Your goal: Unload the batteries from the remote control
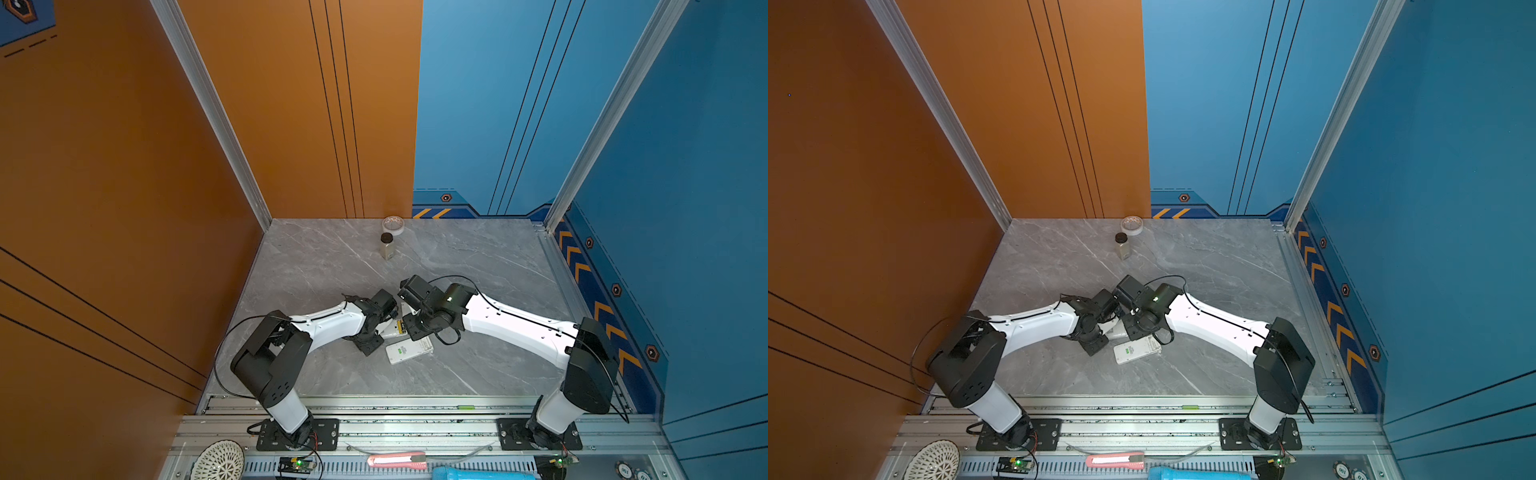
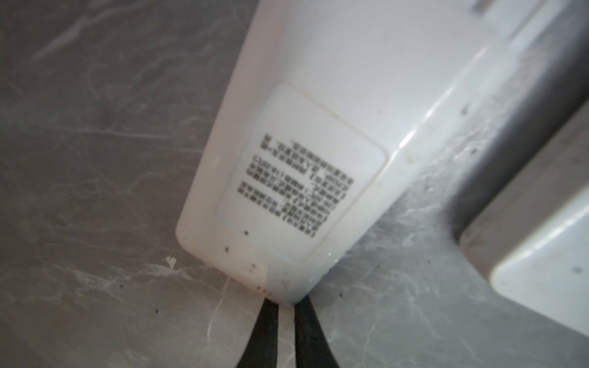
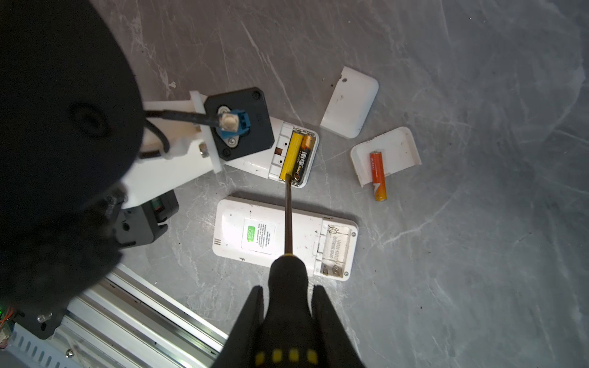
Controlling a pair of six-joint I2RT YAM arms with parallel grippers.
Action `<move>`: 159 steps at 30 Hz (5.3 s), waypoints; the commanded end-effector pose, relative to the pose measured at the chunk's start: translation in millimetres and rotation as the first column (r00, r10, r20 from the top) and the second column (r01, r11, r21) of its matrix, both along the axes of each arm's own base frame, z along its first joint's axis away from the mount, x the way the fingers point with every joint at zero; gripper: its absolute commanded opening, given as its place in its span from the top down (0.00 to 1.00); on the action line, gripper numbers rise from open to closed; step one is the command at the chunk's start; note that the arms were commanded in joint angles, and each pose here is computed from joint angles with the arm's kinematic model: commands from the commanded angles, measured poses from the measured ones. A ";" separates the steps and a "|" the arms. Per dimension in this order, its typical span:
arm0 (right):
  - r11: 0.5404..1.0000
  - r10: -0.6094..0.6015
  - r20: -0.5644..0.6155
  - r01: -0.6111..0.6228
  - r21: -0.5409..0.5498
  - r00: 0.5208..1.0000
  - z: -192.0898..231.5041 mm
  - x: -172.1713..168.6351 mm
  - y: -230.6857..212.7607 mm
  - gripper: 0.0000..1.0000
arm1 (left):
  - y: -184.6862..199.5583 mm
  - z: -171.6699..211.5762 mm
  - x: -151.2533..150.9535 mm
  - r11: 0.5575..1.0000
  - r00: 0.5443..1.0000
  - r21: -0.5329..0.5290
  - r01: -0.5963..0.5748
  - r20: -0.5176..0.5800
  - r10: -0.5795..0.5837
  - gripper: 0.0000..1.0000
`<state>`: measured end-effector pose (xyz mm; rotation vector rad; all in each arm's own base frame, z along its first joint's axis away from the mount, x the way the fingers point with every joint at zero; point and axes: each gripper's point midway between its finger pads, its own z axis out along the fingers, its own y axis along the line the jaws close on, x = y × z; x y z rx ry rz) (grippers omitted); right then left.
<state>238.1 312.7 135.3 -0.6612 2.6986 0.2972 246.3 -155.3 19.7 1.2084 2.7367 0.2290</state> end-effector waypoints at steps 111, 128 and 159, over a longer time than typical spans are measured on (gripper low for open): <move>0.998 -0.034 -0.042 0.036 0.059 0.999 13.0 -20.4 -21.8 1.00 | -29.6 -6.7 33.3 0.896 0.933 -0.278 0.346 -0.001 -0.361 0.47; 0.999 -0.040 0.008 0.039 0.015 0.999 13.8 4.9 -13.3 1.00 | -26.4 -3.8 31.2 0.908 0.936 -0.236 0.346 0.024 -0.350 0.58; 0.996 -0.085 0.006 0.085 0.013 0.996 10.7 20.9 -13.7 1.00 | -29.9 2.9 32.7 0.905 0.929 -0.212 0.368 0.051 -0.365 0.62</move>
